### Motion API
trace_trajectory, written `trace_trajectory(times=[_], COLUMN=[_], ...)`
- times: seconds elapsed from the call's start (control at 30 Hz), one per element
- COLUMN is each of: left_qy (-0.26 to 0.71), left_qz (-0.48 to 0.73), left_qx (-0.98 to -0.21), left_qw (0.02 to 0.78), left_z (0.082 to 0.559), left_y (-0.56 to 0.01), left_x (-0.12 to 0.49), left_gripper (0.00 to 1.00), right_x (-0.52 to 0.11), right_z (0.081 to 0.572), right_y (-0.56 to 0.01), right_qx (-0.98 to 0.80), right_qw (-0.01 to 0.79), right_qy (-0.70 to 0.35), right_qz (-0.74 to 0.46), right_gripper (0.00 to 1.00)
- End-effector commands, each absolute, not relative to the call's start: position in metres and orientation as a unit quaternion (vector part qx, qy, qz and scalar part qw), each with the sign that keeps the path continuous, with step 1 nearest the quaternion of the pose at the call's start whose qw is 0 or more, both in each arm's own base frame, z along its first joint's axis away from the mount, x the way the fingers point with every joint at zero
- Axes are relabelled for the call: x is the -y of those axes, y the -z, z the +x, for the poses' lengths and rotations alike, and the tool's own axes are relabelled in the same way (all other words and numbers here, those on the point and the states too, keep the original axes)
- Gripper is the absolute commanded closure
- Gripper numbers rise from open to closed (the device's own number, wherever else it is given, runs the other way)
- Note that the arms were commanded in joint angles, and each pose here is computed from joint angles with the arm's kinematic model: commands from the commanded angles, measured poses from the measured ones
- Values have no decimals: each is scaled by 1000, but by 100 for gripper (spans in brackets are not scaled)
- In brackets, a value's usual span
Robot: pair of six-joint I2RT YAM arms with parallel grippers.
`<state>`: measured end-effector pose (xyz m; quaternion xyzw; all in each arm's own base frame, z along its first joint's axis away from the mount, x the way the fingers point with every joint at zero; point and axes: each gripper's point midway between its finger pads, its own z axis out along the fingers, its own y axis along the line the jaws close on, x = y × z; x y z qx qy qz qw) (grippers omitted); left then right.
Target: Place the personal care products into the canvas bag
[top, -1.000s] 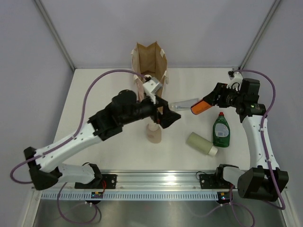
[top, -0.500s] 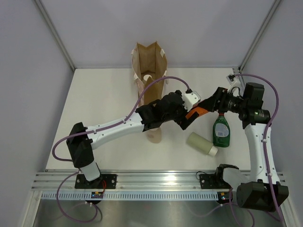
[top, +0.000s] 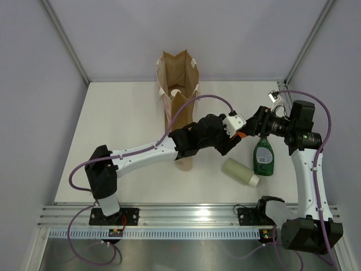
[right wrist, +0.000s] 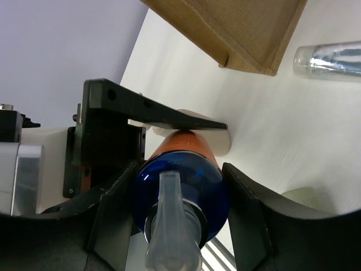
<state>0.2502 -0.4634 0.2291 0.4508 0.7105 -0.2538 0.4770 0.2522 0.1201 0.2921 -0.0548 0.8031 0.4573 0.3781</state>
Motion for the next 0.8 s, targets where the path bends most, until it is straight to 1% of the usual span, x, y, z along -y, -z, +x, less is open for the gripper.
trace_trajectory(times=[0.0, 0.03, 0.13, 0.17, 0.2, 0.27, 0.3, 0.37, 0.4, 0.43, 0.53, 0.63, 0.77], left_qy=[275, 275, 278, 277, 275, 279, 280, 299, 305, 307, 318, 320, 334], left_qz=[430, 432, 433, 430, 427, 424, 428, 436, 437, 442, 443, 443, 424], left_qx=[-693, -693, -694, -696, -700, -697, -698, -690, -691, -693, -694, -694, -700], left_qw=[509, 507, 504, 504, 503, 507, 502, 494, 489, 480, 469, 468, 467], left_z=[260, 259, 258, 258, 259, 256, 253, 243, 240, 236, 229, 226, 222], left_y=[-246, -244, -245, -247, -244, -252, -248, -253, -251, -245, -244, -241, -246], left_x=[476, 476, 477, 476, 474, 469, 467, 465, 463, 461, 454, 446, 437], left_gripper=[37, 52, 80, 96, 100, 100, 100, 100, 100, 100, 100, 100, 100], right_x=[-133, -133, -132, -131, -130, -126, -124, -122, -122, -121, -122, -121, -110], right_z=[235, 235, 236, 237, 238, 242, 243, 243, 244, 244, 243, 245, 255], right_y=[-316, -315, -314, -314, -313, -308, -306, -303, -301, -301, -304, -312, -316], right_qx=[-774, -774, -775, -775, -777, -783, -786, -785, -786, -785, -777, -766, -774], right_qw=[372, 371, 373, 379, 383, 400, 404, 416, 416, 419, 431, 450, 478], right_qy=[-506, -506, -505, -498, -492, -467, -458, -445, -443, -440, -435, -426, -384], right_qz=[-82, -81, -81, -86, -86, -96, -96, -117, -119, -124, -148, -169, -157], right_gripper=[100, 100, 100, 97, 92, 81, 60, 39, 22, 15, 1, 0, 0])
